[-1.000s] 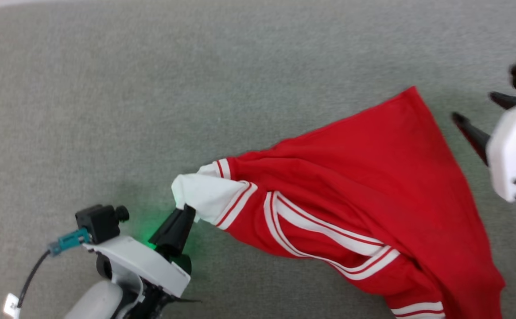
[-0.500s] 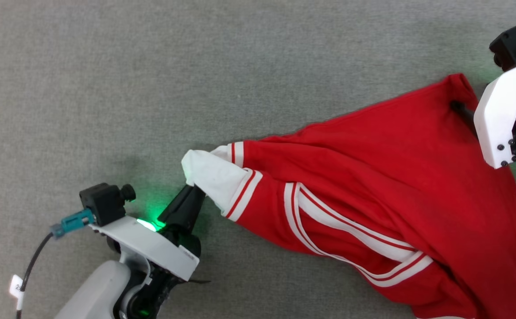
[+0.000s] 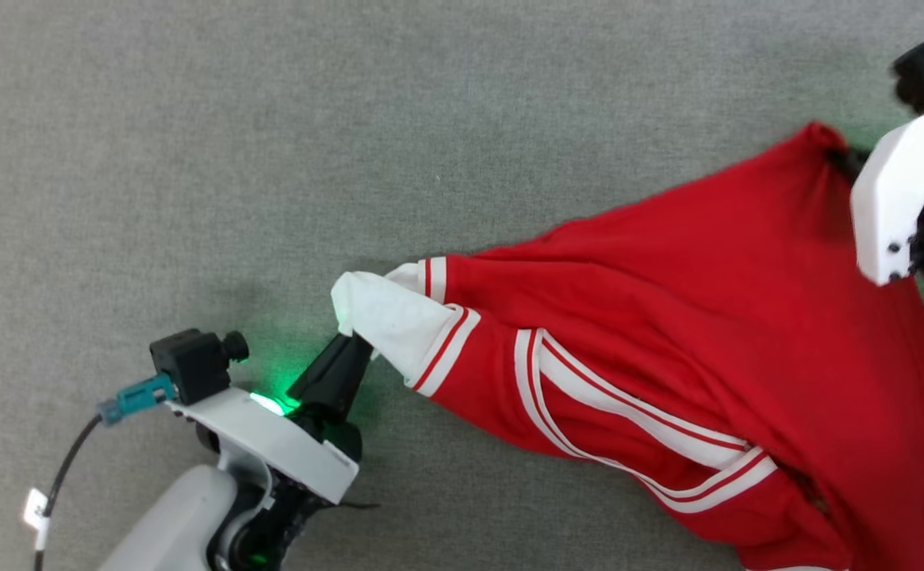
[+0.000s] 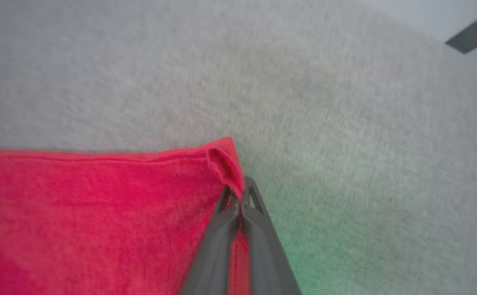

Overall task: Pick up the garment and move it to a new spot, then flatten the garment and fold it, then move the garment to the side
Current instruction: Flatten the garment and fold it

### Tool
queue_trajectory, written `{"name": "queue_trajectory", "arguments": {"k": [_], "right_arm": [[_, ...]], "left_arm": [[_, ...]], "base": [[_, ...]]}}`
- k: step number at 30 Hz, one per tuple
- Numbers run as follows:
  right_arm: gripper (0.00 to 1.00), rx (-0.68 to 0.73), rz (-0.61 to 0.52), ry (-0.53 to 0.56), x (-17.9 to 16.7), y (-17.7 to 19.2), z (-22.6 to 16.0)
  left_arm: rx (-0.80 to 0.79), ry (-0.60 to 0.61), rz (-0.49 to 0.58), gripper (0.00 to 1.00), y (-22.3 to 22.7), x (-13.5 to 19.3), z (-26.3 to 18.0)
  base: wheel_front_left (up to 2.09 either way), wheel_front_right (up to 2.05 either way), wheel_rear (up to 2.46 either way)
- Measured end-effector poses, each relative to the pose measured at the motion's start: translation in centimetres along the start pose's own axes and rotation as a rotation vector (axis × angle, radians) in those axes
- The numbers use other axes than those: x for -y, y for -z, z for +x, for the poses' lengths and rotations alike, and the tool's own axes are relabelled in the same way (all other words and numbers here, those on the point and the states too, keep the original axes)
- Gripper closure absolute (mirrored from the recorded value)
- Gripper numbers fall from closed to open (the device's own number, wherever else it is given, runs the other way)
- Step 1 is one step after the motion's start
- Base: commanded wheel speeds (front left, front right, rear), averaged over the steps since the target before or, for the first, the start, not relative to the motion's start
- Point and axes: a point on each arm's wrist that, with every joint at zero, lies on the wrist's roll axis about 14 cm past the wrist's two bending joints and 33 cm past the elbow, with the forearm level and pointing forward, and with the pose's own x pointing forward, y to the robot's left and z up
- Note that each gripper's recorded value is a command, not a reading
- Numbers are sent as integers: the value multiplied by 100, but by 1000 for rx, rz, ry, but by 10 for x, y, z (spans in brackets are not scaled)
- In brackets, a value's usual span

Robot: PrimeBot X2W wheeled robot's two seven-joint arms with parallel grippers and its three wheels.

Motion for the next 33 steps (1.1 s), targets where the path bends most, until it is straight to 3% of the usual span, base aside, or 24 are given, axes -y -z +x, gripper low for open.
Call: {"name": "queue_trajectory", "arguments": {"k": [7,15,21,27,33], "right_arm": [[100,305,202,92,36,-51,-21],[100,668,386,245,97,-127,-68],[100,967,504,277,122,-195,-106],[100,1202,501,336,140,-247,-150],[100,1352,518,408,164,-265,-186]], "left_arm": [[30,30,132,100,-43,2,16],[163,134,231,100,-142,47,78],[299,130,268,100,-227,72,125],[549,147,278,100,-325,113,148],[704,208,334,100,-366,162,159]], "base": [[0,0,0],[0,0,0],[0,0,0],[0,0,0],[0,0,0]]}}
